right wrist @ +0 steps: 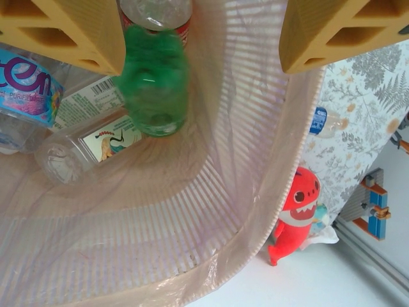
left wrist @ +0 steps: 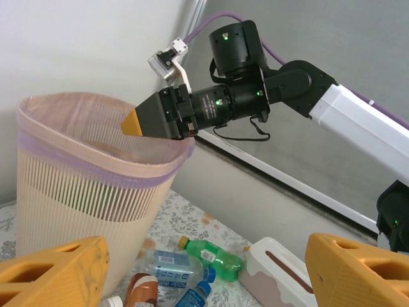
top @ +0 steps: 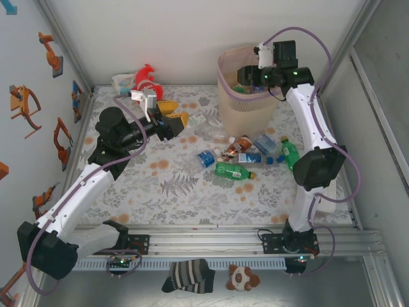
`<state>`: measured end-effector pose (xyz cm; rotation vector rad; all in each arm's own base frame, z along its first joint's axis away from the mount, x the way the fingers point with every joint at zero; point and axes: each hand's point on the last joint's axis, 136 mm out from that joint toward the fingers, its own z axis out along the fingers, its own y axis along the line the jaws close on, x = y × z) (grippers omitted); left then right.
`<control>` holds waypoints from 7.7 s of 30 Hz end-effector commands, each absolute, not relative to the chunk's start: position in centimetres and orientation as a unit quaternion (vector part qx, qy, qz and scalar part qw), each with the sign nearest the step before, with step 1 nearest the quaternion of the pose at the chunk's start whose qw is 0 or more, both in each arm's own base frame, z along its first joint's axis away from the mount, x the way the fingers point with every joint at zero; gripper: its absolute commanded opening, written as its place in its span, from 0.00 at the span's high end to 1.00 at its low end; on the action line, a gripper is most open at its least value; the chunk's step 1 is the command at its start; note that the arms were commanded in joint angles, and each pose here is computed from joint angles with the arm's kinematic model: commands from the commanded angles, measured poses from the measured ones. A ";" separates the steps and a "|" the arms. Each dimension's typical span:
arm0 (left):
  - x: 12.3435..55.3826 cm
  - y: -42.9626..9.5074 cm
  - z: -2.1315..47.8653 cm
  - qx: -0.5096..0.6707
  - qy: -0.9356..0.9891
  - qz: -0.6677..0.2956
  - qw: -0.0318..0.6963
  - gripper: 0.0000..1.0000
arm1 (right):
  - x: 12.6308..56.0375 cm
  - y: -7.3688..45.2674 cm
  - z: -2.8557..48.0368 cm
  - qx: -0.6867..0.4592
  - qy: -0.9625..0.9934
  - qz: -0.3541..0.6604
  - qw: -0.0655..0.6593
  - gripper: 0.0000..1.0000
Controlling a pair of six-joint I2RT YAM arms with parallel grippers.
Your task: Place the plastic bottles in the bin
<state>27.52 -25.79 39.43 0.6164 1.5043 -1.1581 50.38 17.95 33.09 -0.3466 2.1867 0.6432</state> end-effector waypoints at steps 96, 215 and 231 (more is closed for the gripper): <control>42.8 -12.2 4.3 0.215 0.969 -0.077 0.094 0.12 | 34.4 12.6 34.1 -0.088 0.885 0.217 0.403 0.56; 20.0 -27.5 42.7 0.463 0.556 -0.505 0.470 0.25 | 22.6 32.8 50.9 -0.422 0.553 0.515 0.501 0.53; 22.2 -26.9 38.9 0.427 0.627 -0.462 0.459 0.22 | 37.1 24.8 48.9 -0.299 0.710 0.246 0.589 0.52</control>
